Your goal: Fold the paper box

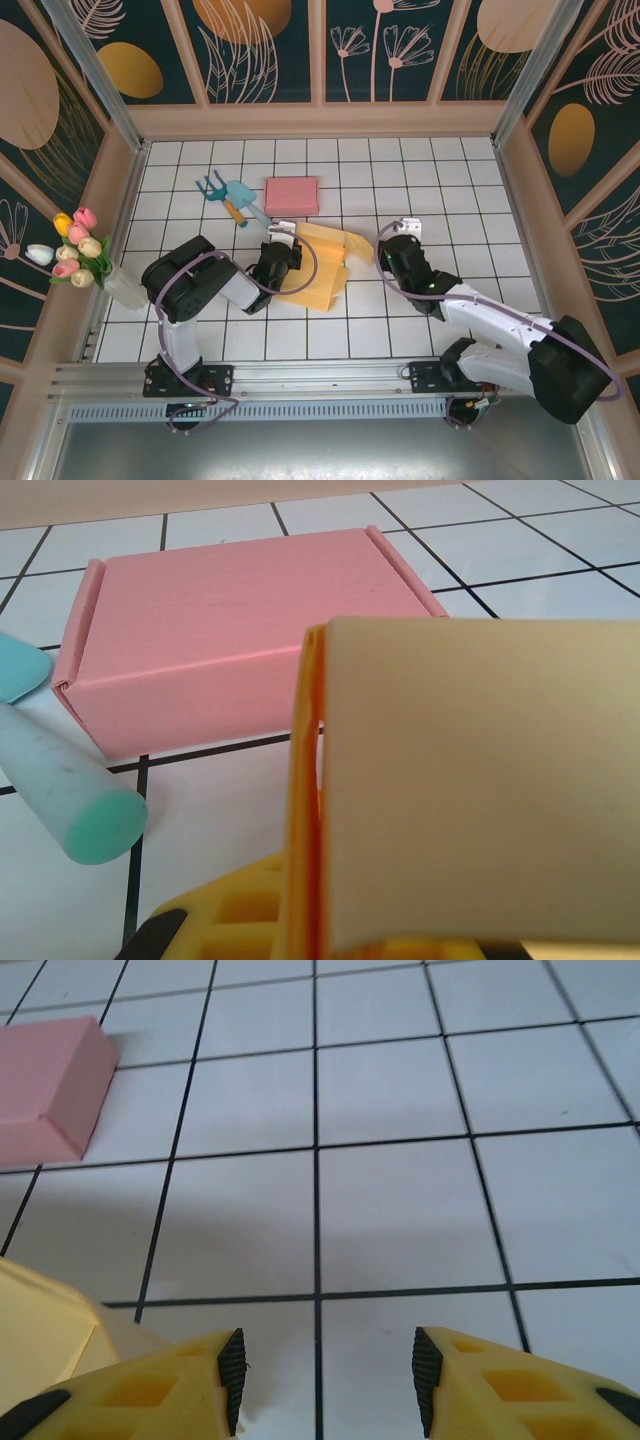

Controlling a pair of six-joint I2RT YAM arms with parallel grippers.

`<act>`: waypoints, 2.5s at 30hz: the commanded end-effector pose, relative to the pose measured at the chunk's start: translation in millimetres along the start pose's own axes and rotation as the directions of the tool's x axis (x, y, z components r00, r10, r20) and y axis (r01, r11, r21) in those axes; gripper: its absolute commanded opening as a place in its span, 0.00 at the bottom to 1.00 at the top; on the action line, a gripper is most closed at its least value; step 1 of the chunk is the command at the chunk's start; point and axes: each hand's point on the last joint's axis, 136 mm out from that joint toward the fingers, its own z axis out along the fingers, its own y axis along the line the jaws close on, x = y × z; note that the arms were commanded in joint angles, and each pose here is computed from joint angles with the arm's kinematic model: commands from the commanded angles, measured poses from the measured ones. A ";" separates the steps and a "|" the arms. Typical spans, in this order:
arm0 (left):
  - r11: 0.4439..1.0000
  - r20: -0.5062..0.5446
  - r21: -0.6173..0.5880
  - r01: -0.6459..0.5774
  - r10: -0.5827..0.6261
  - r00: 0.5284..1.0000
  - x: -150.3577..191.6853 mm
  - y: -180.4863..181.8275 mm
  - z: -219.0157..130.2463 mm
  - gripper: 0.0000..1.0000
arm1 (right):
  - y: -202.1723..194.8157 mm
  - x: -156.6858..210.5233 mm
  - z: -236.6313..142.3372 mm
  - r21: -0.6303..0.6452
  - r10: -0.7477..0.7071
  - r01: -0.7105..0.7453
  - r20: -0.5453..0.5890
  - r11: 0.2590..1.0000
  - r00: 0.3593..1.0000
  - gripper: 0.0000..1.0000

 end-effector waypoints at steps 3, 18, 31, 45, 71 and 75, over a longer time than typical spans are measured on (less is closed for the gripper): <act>0.995 -0.169 0.024 -0.092 0.095 0.981 52.2 0.7 -1.8 0.00 | 17.8 9.7 10.8 -0.085 -0.013 0.010 -0.036 0.996 0.999 0.51; 0.995 -0.170 0.024 -0.092 0.095 0.981 52.5 0.9 -2.1 0.00 | 61.9 8.8 4.1 -0.333 -0.042 0.031 -0.026 0.943 0.999 0.50; 0.995 -0.168 0.028 -0.093 0.096 0.981 52.5 0.8 -2.8 0.00 | 78.5 5.1 15.3 -0.376 -0.189 0.190 0.039 0.907 0.981 0.52; 0.995 -0.167 0.032 -0.093 0.097 0.981 52.5 0.4 -3.1 0.00 | 107.7 15.2 19.0 -0.509 -0.231 0.224 0.051 0.831 0.972 0.50; 0.995 -0.170 0.039 -0.096 0.101 0.980 53.4 -0.7 -3.4 0.00 | 122.4 10.0 29.1 -0.543 -0.166 0.213 0.135 0.812 0.977 0.48; 0.995 -0.172 0.038 -0.097 0.102 0.980 53.8 -0.6 -3.0 0.00 | 135.7 25.8 25.8 -0.597 -0.199 0.230 0.118 0.769 0.973 0.46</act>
